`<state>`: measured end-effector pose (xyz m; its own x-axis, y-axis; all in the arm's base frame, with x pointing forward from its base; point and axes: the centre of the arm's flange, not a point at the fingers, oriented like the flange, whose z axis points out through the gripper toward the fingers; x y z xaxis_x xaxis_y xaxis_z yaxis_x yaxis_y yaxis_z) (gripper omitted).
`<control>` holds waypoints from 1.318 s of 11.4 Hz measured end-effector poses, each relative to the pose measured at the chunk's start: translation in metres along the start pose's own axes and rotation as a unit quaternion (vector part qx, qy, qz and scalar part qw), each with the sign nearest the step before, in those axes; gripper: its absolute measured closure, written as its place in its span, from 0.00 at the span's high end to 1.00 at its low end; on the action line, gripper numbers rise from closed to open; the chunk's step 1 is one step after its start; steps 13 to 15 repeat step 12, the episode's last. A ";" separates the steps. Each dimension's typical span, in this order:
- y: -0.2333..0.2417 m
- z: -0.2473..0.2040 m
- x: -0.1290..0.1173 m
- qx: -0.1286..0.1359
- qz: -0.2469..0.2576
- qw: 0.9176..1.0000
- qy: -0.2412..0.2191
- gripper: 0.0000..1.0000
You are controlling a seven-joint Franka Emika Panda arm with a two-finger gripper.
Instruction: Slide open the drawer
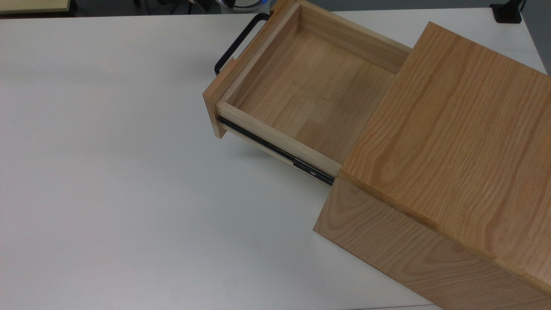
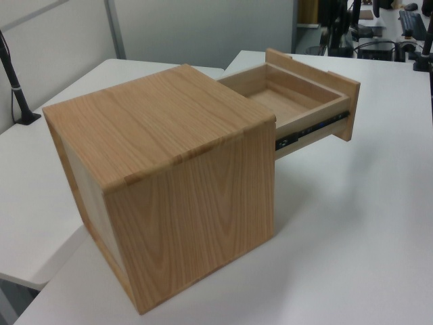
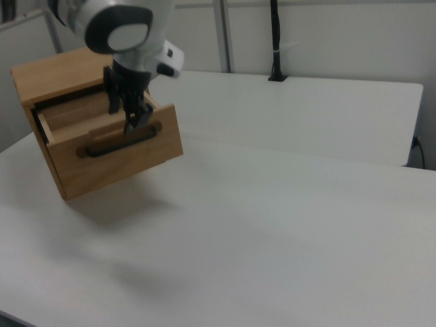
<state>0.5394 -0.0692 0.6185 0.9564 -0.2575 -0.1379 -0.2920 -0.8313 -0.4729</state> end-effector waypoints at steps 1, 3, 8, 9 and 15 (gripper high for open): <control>-0.005 -0.014 -0.007 -0.006 -0.010 1.000 0.013 0.76; -0.009 -0.027 -0.011 -0.044 -0.038 0.998 0.027 1.00; -0.024 -0.019 -0.016 -0.251 -0.110 0.961 0.030 1.00; -0.018 -0.023 -0.013 -0.261 -0.105 0.959 0.037 1.00; 0.000 -0.022 0.005 -0.263 -0.092 0.959 0.047 1.00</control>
